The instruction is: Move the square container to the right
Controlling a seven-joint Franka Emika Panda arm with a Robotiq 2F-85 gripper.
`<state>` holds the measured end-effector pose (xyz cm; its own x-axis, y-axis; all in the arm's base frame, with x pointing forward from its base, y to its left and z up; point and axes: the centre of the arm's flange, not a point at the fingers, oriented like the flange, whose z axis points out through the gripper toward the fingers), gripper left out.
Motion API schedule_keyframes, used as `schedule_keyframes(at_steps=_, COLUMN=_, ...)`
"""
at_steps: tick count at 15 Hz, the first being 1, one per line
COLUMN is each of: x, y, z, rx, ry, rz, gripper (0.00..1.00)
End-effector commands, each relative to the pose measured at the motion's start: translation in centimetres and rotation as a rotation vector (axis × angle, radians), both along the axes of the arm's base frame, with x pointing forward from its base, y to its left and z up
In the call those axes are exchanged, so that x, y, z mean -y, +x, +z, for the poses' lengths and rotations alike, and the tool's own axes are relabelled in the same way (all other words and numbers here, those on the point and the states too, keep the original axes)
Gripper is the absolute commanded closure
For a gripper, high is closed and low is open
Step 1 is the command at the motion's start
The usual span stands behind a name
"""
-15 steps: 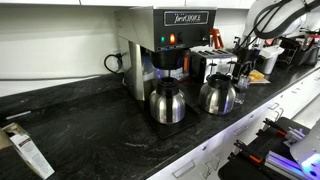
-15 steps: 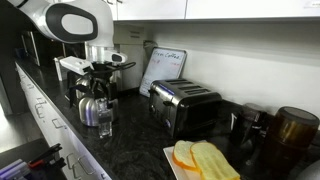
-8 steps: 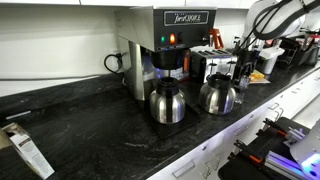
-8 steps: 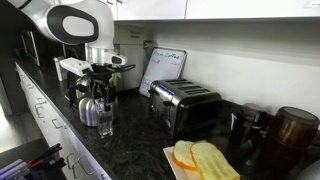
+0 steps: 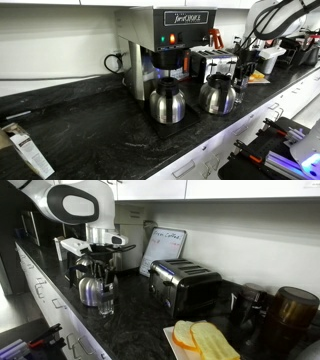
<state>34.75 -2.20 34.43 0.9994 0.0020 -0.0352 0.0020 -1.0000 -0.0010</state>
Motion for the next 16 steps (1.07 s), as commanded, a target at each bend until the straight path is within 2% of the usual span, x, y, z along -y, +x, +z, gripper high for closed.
schedule_keyframes(at_steps=1, x=0.6, y=-0.8, z=0.8, rx=0.01, ry=-0.041, rz=-0.003, gripper=0.74)
schedule_keyframes(at_steps=5, x=1.5, y=-0.6, z=2.8, rx=0.044, ry=-0.048, rz=0.129, gripper=0.74)
schedule_keyframes(at_steps=9, x=3.8, y=-0.9, z=5.5, rx=0.091, ry=-0.02, rz=0.348, gripper=0.74)
schedule_keyframes(at_steps=12, x=6.8, y=-1.3, z=6.7, rx=0.075, ry=-0.017, rz=0.505, gripper=0.74)
schedule_keyframes(at_steps=14, x=9.0, y=-1.6, z=7.0, rx=0.059, ry=-0.031, rz=0.562, gripper=0.74)
schedule_keyframes(at_steps=15, x=7.3, y=-1.8, z=6.2, rx=0.087, ry=-0.015, rz=0.498, gripper=0.49)
schedule_keyframes(at_steps=16, x=8.2, y=-2.0, z=6.3, rx=0.084, ry=-0.018, rz=0.517, gripper=0.49)
